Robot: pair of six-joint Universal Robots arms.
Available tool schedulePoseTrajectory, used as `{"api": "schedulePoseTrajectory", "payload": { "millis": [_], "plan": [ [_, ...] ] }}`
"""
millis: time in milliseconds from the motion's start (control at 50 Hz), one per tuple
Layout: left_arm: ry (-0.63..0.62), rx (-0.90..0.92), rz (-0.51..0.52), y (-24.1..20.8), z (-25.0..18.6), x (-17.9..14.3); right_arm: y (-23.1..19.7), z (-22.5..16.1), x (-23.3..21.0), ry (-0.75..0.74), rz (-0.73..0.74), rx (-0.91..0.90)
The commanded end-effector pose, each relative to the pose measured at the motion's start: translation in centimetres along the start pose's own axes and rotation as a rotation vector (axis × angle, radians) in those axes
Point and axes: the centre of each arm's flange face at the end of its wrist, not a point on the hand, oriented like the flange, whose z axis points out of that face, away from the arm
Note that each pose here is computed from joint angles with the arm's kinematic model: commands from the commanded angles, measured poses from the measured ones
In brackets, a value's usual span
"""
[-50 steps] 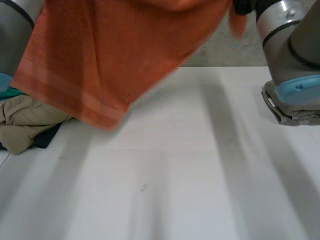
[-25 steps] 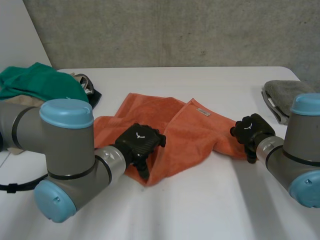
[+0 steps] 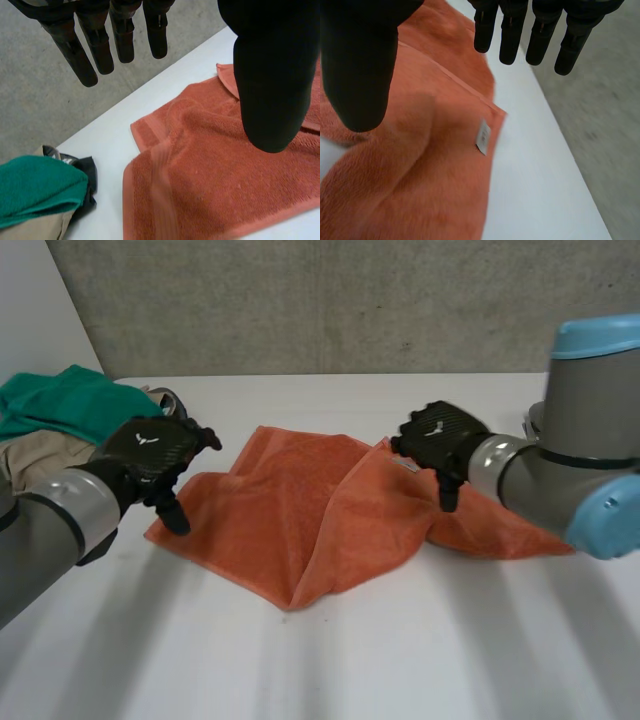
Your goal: Fold the laundry.
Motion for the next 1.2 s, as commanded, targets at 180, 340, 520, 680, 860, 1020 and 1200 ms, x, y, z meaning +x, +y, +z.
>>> {"api": "schedulePoseTrajectory", "payload": {
  "millis": [180, 340, 520, 680, 860, 1020, 1200],
  "plan": [
    [0.006, -0.028, -0.031, 1.3, -0.3, -0.9, -0.2, 7.0, -4.9, -0.191, -0.065, 0.183],
    [0.003, -0.024, -0.03, 1.2, -0.2, -1.0, 0.8, 8.9, -6.9, -0.218, -0.05, 0.182],
    [-0.002, -0.009, -0.019, 1.1, 0.0, -1.0, 1.7, 10.0, -6.9, -0.192, -0.05, 0.17],
    [-0.016, -0.024, -0.027, 1.5, 0.5, -1.5, -0.6, 9.5, -5.0, -0.136, -0.01, 0.221],
    [-0.021, -0.047, -0.044, 2.4, 1.1, -2.0, -1.6, 7.9, -6.4, -0.179, 0.025, 0.204],
    [-0.013, -0.048, -0.044, 2.4, 1.1, -1.7, -0.5, 7.7, -8.9, -0.252, -0.04, 0.176],
    [-0.016, -0.047, -0.043, 2.4, 1.1, -1.9, 0.5, 8.3, -9.9, -0.264, -0.067, 0.156]
  ]
}}
